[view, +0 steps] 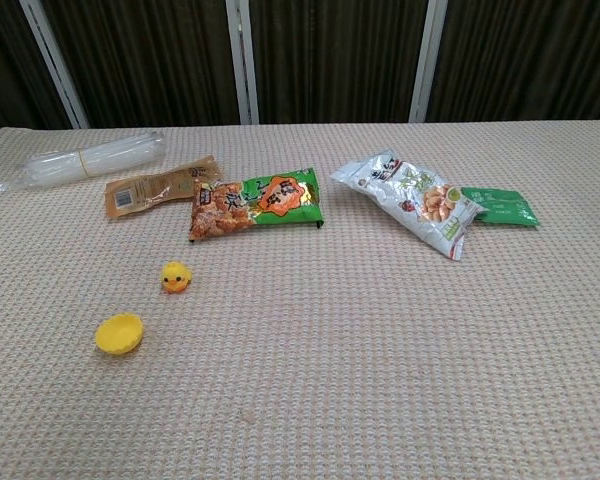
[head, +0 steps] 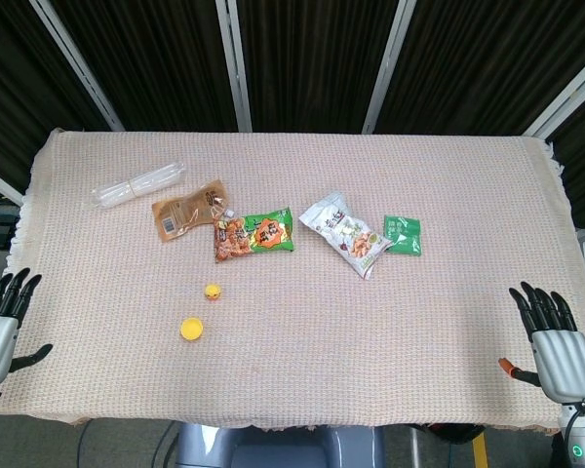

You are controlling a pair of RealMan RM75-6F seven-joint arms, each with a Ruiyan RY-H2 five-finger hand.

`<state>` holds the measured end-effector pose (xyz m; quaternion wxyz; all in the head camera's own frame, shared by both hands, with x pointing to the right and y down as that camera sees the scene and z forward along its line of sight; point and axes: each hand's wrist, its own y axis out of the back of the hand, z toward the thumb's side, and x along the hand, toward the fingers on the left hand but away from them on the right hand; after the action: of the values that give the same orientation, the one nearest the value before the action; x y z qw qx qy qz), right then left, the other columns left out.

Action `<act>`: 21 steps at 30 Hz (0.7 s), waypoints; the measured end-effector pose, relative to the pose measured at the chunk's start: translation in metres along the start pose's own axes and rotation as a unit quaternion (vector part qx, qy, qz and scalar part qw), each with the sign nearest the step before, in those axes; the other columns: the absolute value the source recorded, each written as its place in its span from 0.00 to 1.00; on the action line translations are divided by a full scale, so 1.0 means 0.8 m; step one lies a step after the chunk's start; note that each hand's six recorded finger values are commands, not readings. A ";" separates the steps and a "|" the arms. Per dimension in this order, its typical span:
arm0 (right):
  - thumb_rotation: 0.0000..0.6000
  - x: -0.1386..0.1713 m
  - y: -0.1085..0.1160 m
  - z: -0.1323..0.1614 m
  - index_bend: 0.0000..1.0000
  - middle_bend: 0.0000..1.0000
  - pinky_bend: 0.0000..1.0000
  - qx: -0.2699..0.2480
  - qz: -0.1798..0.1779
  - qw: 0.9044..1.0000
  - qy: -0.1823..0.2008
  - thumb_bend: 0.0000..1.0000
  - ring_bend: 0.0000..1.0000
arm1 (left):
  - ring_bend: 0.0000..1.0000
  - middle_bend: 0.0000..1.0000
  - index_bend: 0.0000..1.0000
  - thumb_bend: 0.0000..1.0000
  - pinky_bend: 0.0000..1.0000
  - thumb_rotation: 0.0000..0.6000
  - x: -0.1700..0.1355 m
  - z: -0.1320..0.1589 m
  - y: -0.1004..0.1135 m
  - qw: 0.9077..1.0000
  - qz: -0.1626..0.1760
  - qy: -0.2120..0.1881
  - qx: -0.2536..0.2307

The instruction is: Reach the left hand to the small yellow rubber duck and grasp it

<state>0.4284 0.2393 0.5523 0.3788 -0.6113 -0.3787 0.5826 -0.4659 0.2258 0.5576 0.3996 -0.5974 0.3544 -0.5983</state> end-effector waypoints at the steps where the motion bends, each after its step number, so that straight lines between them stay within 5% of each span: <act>1: 1.00 0.000 0.000 0.000 0.01 0.00 0.00 0.000 0.001 1.000 0.001 0.01 0.00 | 0.00 0.00 0.00 0.04 0.00 1.00 0.000 0.000 0.000 1.000 -0.001 0.000 0.000; 10: 1.00 0.003 0.001 0.002 0.03 0.00 0.00 0.000 0.001 1.000 0.009 0.01 0.00 | 0.00 0.00 0.02 0.05 0.00 1.00 0.001 0.003 -0.002 1.000 -0.010 -0.003 0.012; 21: 1.00 0.002 -0.001 0.008 0.04 0.00 0.00 -0.001 0.002 1.000 0.019 0.01 0.00 | 0.00 0.00 0.28 0.15 0.03 1.00 0.043 0.055 0.002 0.999 -0.026 -0.042 0.016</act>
<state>0.4224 0.2416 0.5521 0.3838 -0.6238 -0.3705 0.5712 -0.4212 0.1965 0.5721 0.4081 -0.6242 0.3120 -0.5886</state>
